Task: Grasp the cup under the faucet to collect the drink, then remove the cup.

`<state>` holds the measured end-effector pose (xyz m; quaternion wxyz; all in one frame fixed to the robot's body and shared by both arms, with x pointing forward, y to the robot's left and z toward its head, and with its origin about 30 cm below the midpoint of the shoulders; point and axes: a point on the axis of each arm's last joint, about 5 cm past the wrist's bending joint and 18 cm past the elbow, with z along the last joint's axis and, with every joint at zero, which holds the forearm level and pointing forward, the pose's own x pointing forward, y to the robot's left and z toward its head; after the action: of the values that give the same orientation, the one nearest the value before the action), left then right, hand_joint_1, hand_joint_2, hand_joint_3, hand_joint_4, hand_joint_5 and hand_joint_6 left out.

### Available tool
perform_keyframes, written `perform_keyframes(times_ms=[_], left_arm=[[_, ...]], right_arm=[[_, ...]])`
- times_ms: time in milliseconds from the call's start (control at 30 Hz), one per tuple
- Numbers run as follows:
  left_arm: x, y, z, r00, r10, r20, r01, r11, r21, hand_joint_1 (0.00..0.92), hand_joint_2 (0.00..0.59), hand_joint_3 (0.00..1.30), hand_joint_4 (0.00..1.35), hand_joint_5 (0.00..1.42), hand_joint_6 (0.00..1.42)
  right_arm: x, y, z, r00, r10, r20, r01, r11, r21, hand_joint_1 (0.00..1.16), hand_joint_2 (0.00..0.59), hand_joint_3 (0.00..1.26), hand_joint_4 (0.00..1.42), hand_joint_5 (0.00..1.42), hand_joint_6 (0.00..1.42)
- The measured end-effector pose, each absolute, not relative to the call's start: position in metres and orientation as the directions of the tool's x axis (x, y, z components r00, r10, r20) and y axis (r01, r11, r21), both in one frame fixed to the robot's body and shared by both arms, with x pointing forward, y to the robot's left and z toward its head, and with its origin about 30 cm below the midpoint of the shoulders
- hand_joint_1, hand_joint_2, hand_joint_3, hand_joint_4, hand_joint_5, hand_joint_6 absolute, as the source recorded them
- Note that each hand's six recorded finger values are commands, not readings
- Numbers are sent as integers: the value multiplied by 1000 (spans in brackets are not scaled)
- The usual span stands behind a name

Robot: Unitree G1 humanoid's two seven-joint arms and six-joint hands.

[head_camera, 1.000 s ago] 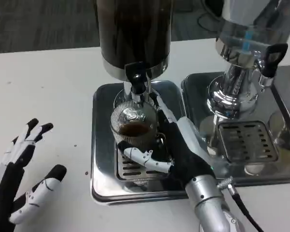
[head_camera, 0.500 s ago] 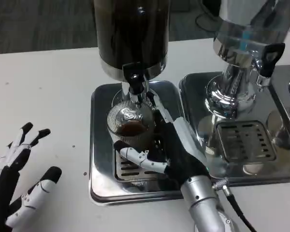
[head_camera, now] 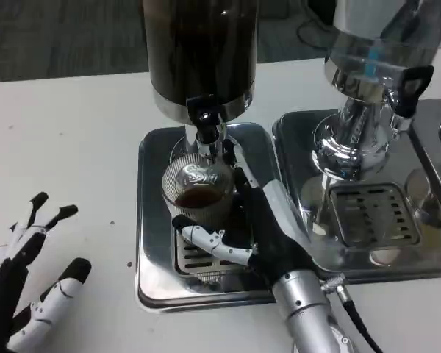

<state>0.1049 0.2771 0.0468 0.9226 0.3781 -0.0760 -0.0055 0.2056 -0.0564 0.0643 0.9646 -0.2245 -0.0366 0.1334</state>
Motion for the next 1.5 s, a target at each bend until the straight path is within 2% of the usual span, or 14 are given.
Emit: perform_keyframes(times_ms=[533, 733, 933, 1500], left_arm=[[102, 279, 48, 989, -57, 138, -57, 712, 699, 0, 230, 321, 28, 147, 26], [103, 280, 50, 987, -51, 151, -71, 709, 701, 0, 230, 324, 35, 147, 26], [103, 280, 50, 987, -50, 153, -72, 710, 701, 0, 227, 332, 37, 147, 26], [103, 280, 50, 987, -48, 154, -74, 711, 699, 0, 225, 335, 38, 147, 18]], right_arm=[[208, -55, 62, 970, 242, 18, -211, 878, -430, 814, 172, 3, 236, 365, 571], [208, -55, 61, 973, 228, 25, -195, 881, -431, 836, 170, 78, 280, 417, 631], [207, -55, 61, 977, 207, 47, -167, 885, -434, 862, 171, 175, 351, 524, 763], [199, -56, 52, 985, 139, 100, -84, 900, -428, 912, 179, 335, 538, 759, 1107]])
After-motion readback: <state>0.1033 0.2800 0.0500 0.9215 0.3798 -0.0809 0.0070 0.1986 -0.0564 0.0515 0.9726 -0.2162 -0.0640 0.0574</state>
